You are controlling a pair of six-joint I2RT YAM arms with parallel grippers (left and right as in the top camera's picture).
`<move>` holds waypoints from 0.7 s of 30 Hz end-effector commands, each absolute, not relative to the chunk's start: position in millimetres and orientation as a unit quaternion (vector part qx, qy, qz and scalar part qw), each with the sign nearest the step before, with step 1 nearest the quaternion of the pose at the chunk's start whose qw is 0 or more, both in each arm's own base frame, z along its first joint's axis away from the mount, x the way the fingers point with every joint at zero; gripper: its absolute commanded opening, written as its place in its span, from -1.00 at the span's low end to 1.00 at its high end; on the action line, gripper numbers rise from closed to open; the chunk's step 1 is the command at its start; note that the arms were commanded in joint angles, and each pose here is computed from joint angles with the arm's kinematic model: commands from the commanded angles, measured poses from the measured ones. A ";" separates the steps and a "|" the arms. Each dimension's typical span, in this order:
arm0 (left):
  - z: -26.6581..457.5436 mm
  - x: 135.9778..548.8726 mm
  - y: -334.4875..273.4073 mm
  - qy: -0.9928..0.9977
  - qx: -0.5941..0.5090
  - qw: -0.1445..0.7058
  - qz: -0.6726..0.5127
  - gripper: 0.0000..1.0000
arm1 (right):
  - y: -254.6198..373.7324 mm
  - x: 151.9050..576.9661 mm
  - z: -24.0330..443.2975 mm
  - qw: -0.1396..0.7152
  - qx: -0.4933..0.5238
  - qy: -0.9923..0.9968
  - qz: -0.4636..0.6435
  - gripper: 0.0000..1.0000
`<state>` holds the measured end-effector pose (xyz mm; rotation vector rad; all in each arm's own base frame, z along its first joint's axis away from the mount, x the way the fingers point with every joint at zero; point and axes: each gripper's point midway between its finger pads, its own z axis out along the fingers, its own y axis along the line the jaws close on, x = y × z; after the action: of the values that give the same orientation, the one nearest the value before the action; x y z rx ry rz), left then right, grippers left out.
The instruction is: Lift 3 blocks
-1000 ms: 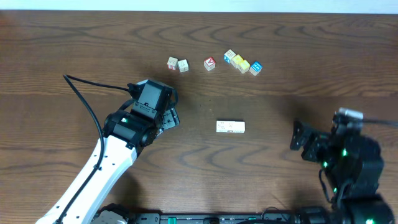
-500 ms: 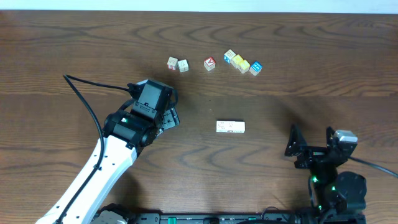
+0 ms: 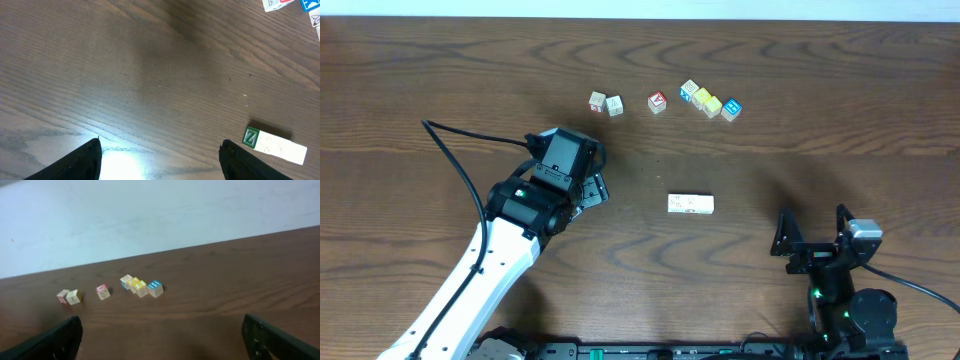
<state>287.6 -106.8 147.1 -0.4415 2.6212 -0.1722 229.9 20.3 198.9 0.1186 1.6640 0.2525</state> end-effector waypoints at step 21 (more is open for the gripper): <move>156.0 292.5 -105.0 0.954 -0.158 0.249 -0.061 0.51 | 30.0 244.7 186.5 0.717 -0.004 0.690 0.097 0.99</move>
<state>287.6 -106.8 147.1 -0.4415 2.6212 -0.1722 244.3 25.6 192.0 0.0188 1.5258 0.2123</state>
